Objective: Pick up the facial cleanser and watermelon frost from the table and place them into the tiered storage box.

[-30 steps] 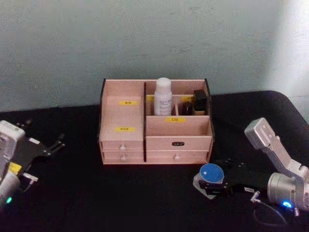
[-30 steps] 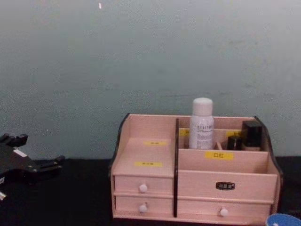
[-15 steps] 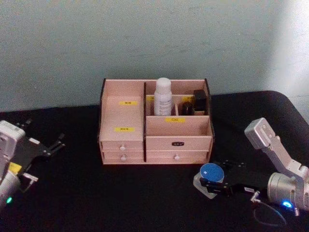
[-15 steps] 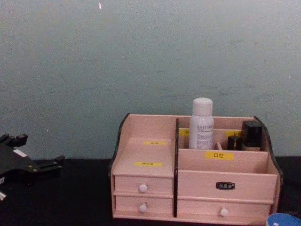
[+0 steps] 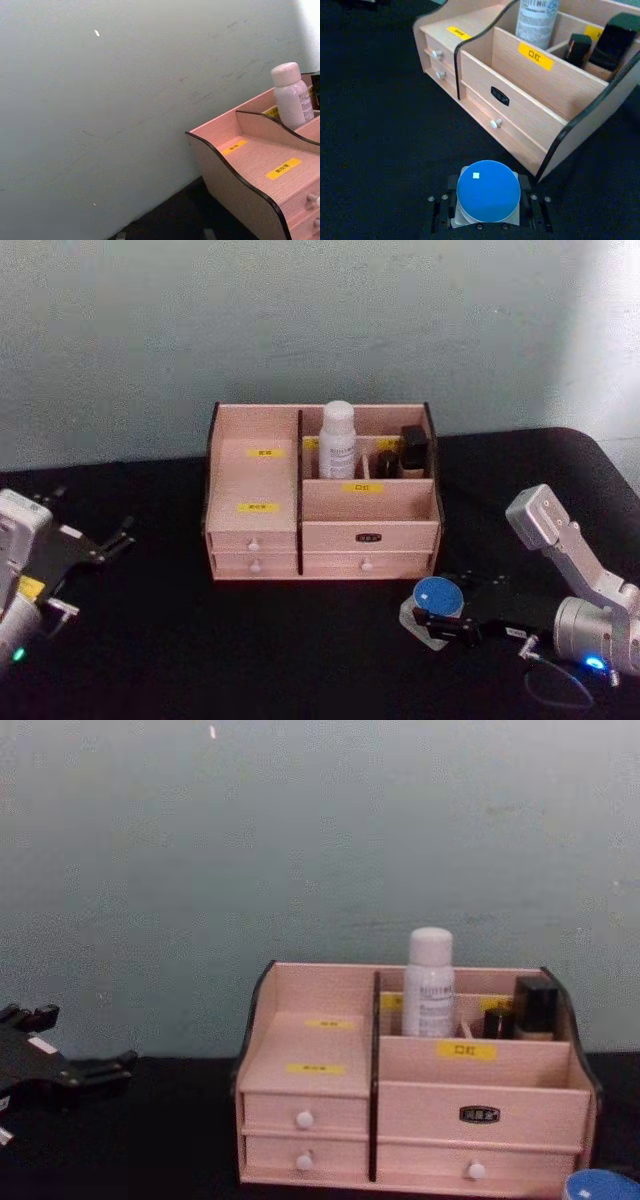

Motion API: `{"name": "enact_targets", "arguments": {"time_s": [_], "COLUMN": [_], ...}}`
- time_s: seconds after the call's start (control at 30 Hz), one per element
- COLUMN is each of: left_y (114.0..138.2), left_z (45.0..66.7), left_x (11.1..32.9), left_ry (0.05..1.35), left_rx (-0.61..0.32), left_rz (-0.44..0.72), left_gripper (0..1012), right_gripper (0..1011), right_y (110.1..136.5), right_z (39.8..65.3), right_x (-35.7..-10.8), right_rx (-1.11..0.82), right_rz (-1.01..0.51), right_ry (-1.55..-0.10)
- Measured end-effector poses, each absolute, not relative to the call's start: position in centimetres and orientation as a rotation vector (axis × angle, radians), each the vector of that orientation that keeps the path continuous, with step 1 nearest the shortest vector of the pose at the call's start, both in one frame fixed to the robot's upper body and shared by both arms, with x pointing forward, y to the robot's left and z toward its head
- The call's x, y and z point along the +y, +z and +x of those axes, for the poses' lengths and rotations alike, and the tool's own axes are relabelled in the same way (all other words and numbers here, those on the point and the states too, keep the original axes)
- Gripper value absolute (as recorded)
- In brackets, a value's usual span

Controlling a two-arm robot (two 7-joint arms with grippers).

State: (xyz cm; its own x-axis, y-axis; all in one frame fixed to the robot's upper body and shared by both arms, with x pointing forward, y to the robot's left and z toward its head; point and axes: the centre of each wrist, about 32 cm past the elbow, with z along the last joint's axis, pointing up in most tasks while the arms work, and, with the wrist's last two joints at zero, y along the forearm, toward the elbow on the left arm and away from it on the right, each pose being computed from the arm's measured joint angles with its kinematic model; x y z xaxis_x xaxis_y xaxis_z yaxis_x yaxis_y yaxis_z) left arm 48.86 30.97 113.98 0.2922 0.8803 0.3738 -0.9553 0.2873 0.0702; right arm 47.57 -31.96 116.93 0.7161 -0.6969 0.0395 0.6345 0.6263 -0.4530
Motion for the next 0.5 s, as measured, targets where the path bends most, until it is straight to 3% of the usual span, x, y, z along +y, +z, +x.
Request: {"name": "enact_targets", "arguments": {"time_s": [0.5], "left_y": [114.0], "left_z": [48.9], "left_x": [31.0], "left_ry": [1.248], "left_rx": [-0.285], "left_rz": [0.304], "left_gripper": [1001], "right_gripper": [710], "right_y": [118.6], "right_z": [48.2], "right_x": [-31.1], "right_rx": [0.091], "right_rz": [-0.386], "right_ry": [-0.692]}}
